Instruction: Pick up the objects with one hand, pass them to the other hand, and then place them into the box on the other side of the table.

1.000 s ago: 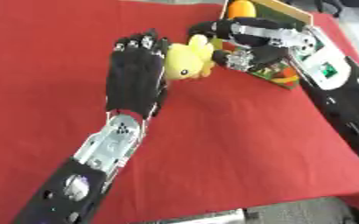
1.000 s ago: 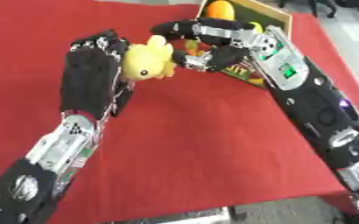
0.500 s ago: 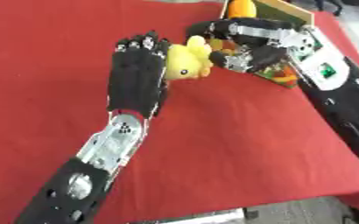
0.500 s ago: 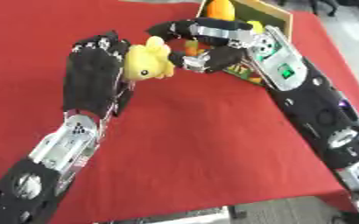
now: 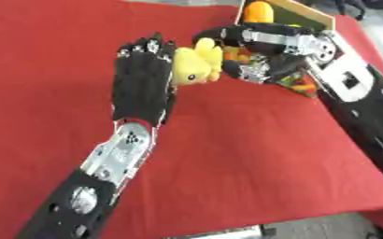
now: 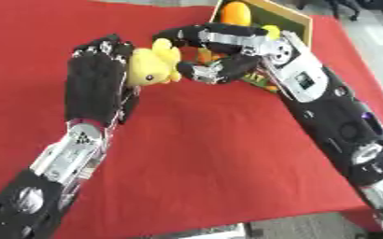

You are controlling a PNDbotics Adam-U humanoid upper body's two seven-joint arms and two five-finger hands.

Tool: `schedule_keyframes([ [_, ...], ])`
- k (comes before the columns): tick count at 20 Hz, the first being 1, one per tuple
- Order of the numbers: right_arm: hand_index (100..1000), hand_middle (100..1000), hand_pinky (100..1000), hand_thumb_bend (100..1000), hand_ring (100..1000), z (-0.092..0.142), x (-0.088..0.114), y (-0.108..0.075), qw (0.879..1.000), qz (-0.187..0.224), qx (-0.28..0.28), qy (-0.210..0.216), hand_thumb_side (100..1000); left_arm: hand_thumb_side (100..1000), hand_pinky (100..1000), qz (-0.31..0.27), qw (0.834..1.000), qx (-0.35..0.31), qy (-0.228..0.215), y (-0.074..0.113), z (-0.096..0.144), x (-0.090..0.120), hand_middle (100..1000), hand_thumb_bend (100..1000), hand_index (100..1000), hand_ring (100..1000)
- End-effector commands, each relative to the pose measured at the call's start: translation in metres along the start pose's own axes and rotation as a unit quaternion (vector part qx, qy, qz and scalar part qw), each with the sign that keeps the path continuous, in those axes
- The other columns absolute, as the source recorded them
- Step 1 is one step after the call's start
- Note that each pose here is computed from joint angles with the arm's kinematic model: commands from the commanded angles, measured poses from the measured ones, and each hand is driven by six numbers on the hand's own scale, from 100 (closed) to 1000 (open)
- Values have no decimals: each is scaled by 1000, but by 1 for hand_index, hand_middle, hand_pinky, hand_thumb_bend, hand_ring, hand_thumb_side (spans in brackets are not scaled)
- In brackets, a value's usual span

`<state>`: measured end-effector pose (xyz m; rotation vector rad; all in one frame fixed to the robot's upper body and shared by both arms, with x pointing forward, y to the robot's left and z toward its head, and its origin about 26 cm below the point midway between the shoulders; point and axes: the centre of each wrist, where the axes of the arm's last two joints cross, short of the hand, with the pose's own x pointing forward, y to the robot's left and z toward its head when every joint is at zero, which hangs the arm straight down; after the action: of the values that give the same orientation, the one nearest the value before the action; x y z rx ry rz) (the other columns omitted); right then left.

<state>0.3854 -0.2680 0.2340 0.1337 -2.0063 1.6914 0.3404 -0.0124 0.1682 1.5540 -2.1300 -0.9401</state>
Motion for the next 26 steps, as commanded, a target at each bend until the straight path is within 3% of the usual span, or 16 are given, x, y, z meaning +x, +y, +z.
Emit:
schedule_keyframes([
  [1, 1000, 844, 975, 100, 1000, 4, 8, -11, 994, 69, 72, -46, 695, 100, 394, 5, 1000, 21, 1, 10, -9, 5, 412, 100, 550, 402],
  [16, 1000, 850, 983, 100, 1000, 6, 1, -6, 993, 81, 81, -40, 735, 100, 394, 10, 999, 28, -32, 26, -12, 16, 412, 107, 550, 403],
  [19, 1000, 856, 988, 100, 1000, 5, 2, -3, 992, 84, 87, -46, 694, 100, 393, 7, 999, 24, -25, 25, -12, 14, 412, 100, 551, 399],
  [26, 1000, 855, 987, 100, 1000, 4, 1, -1, 991, 86, 90, -45, 694, 100, 390, 17, 999, 29, -36, 32, -14, 21, 410, 100, 551, 398],
])
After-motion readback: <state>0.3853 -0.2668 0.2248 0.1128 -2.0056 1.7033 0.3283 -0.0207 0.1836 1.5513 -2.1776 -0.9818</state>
